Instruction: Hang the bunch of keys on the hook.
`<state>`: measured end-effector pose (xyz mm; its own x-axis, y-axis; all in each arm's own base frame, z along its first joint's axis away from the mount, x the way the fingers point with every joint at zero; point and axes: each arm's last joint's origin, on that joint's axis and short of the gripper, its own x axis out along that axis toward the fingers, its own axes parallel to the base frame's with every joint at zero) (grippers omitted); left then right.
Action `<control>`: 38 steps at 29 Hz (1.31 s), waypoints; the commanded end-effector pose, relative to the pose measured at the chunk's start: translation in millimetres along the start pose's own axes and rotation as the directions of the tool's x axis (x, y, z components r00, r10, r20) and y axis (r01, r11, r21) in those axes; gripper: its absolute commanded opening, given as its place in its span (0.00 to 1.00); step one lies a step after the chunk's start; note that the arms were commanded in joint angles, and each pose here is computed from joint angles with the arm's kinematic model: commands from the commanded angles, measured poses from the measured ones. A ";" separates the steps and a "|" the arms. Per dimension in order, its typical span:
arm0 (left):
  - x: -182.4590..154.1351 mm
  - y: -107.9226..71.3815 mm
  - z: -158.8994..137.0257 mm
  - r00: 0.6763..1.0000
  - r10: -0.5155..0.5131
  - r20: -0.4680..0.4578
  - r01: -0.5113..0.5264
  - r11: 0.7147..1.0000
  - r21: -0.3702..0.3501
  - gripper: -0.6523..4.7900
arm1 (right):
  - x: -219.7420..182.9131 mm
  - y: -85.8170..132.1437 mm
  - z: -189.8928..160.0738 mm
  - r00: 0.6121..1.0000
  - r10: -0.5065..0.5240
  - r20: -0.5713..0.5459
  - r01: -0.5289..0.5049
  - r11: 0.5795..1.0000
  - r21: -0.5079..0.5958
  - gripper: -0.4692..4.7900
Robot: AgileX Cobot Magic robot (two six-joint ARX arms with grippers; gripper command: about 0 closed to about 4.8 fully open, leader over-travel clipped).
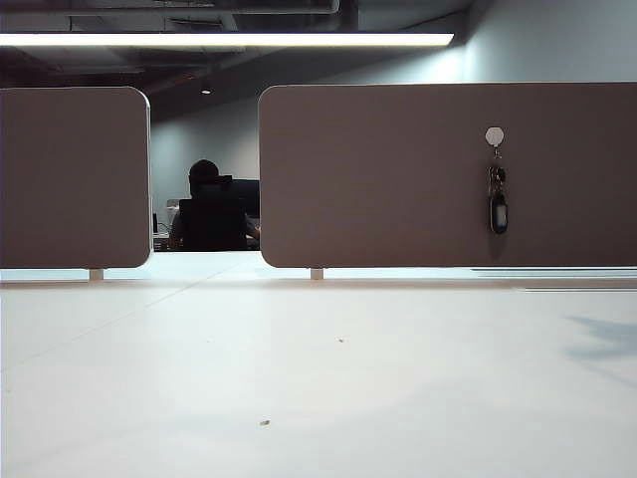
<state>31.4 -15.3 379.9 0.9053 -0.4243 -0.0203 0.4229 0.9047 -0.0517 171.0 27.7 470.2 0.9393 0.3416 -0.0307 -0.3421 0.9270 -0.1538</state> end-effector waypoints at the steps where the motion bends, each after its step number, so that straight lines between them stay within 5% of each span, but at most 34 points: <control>1: 18.0 -3.3 -21.4 0.995 -0.093 -0.049 0.092 0.996 -0.011 0.11 | -19.9 12.1 -29.4 0.999 0.039 -0.012 -0.037 0.992 0.118 0.08; 5: 38.5 -5.2 -47.4 0.988 -0.139 -0.061 0.137 0.990 -0.037 0.11 | -47.5 26.9 -64.1 0.999 0.050 -0.001 -0.049 0.990 0.135 0.08; 11: 72.1 -5.6 -99.0 0.989 -0.144 0.040 0.147 0.985 -0.087 0.11 | -77.0 46.3 -145.2 0.998 0.050 0.037 -0.054 0.991 0.126 0.08; 17: 82.6 -4.2 -140.4 0.990 -0.135 -0.029 0.130 0.984 -0.120 0.11 | -77.3 54.1 -193.0 0.998 0.057 0.001 -0.057 0.989 0.136 0.08; 22: 86.4 -1.9 -174.2 0.988 -0.101 -0.115 0.084 0.985 -0.148 0.11 | -68.9 61.2 -229.1 0.985 0.162 -0.064 -0.150 0.975 0.166 0.08; 28: 88.4 0.1 -201.8 0.994 -0.082 -0.074 0.065 0.977 -0.201 0.11 | -59.6 65.4 -263.5 0.978 0.183 -0.104 -0.155 0.961 0.231 0.08; 38: 85.9 0.8 -231.5 0.973 -0.107 -0.205 0.062 0.975 -0.214 0.11 | -54.2 70.7 -302.5 0.968 0.194 -0.157 -0.146 0.952 0.270 0.08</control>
<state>100.5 -59.7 148.0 0.8350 -0.5107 -0.2047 0.4562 0.8506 -0.2614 102.3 27.6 159.8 0.8395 0.4824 -0.2499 -0.4643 0.8759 0.1311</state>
